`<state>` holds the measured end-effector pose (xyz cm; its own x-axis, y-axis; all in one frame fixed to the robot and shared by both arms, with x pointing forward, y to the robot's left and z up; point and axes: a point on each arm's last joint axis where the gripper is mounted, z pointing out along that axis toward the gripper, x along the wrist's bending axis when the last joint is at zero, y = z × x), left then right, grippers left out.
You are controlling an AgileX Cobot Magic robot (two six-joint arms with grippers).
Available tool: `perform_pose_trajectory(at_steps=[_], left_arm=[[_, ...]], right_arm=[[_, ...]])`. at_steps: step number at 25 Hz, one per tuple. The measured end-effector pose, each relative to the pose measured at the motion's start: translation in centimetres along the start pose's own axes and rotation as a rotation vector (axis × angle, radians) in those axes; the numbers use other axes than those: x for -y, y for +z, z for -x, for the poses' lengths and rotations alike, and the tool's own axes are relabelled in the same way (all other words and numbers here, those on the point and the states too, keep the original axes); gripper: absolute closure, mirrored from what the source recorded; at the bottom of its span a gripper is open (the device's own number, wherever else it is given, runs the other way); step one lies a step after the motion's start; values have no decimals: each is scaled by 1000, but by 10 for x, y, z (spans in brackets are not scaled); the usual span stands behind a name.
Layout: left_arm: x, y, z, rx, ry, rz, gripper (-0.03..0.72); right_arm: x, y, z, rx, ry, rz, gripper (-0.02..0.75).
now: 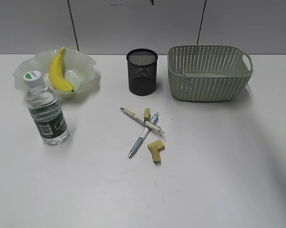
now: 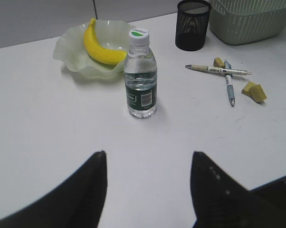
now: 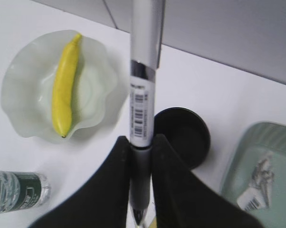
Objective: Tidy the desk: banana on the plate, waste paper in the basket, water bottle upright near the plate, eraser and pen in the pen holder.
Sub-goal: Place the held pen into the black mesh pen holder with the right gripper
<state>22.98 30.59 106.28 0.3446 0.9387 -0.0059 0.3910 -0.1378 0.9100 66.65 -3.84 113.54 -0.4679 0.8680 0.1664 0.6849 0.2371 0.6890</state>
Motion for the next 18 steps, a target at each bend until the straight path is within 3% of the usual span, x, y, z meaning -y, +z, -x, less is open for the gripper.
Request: perform_pose_trajectory(at_steps=[2,4,8,11,18], left_arm=[[0,0,0,0,0,0,268],[0,0,0,0,0,0,268],[0,0,0,0,0,1,268],[0,0,0,0,0,1,268],[0,0,0,0,0,2,268]], right_arm=[[3,10,11,-78,10,-3,627],[7,21,17,-104,-22,-2,627],[12,37,28,-46,-112,22,627],[6,40,33,5,-156,108,627],[8,54,37,31,-172,191,627]])
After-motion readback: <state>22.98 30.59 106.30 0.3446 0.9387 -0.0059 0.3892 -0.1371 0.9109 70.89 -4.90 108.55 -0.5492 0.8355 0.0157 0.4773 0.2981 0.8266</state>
